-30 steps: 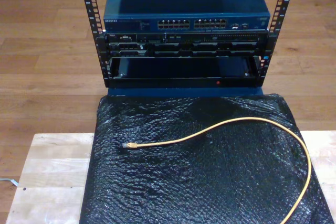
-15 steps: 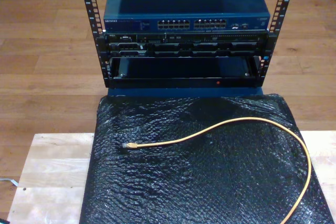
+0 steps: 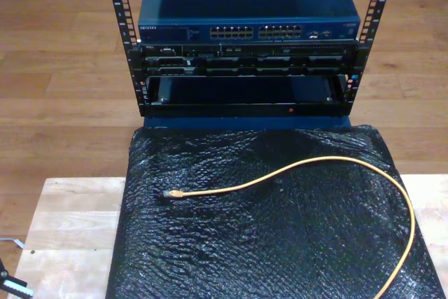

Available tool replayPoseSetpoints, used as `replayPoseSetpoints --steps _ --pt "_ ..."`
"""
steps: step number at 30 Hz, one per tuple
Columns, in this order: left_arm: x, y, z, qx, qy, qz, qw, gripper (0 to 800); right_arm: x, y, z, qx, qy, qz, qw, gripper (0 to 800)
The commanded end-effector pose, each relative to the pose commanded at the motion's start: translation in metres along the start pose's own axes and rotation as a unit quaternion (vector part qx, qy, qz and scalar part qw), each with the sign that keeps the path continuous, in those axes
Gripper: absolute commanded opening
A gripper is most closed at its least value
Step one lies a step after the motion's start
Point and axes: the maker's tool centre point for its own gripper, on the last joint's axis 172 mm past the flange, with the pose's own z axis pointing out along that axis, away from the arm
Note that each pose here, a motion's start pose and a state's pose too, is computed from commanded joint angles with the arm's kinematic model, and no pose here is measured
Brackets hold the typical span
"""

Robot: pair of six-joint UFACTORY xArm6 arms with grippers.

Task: Grab the cable and plug it in

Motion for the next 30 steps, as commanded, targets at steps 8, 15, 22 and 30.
replayPoseSetpoints --steps 8,15,22,30 --pt "0.012 -0.012 0.003 0.003 0.007 -0.008 0.9999 800 0.043 0.006 0.022 0.021 0.012 -0.016 1.000 799" --pt "0.019 -0.018 0.010 -0.010 0.005 -0.015 0.9998 800 0.068 0.025 0.051 0.020 0.010 -0.027 0.999 799" --pt "0.023 -0.023 0.014 -0.004 0.019 -0.015 0.9997 800 0.092 0.026 0.087 0.038 0.004 -0.029 0.999 798" --pt "0.022 -0.024 0.015 -0.002 0.019 -0.016 0.9997 800 0.111 0.030 0.129 0.041 -0.010 -0.024 0.999 798"
